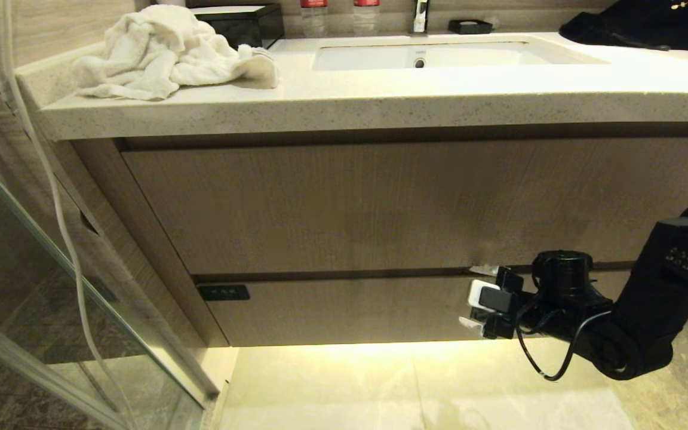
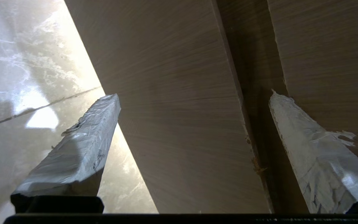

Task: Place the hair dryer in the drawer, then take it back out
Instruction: Pull open the drawer

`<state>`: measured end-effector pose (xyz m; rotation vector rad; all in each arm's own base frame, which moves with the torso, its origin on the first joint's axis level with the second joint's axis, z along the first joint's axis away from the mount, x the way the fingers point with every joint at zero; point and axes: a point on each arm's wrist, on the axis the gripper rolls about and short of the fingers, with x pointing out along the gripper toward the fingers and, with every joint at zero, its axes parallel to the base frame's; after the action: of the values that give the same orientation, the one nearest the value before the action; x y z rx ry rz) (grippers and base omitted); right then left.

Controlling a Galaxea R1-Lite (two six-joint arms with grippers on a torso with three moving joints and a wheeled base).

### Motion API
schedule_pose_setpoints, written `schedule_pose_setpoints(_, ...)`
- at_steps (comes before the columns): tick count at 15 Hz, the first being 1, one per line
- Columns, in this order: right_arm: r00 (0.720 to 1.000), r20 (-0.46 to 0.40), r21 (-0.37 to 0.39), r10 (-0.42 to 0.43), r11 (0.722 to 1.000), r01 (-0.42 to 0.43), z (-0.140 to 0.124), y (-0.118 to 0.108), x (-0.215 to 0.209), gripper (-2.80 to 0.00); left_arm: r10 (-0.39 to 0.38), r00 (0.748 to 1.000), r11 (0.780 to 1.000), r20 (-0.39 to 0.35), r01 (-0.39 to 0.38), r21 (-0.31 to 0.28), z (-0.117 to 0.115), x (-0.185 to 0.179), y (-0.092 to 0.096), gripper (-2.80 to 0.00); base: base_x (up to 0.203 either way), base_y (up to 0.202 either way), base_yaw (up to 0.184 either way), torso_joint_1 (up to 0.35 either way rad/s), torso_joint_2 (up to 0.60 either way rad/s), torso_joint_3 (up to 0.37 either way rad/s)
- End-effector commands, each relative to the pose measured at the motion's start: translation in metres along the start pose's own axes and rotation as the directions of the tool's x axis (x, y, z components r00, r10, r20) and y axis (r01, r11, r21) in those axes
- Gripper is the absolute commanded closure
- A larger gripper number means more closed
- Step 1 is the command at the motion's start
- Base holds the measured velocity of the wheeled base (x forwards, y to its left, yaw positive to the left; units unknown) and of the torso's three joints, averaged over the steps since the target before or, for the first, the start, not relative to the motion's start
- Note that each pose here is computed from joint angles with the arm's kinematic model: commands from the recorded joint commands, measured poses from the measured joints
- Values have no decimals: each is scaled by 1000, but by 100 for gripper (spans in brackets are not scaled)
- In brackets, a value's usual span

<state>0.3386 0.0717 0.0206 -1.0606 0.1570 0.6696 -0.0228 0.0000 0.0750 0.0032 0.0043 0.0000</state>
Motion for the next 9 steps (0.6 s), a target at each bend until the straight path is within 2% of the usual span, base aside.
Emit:
schedule_pose_setpoints(1, 1000, 5, -9, -7, 1000, 7, -2, 1, 6, -280, 0, 1000, 1000, -3, 0, 0, 0, 0, 0, 0, 0, 0, 0, 0, 0, 0)
schedule_pose_setpoints(9, 1000, -5, -4, -1, 1000, 1, -13, 6, 25, -280, 0, 1000, 1000, -3, 0, 0, 0, 0, 0, 0, 0, 0, 0, 0, 0, 0)
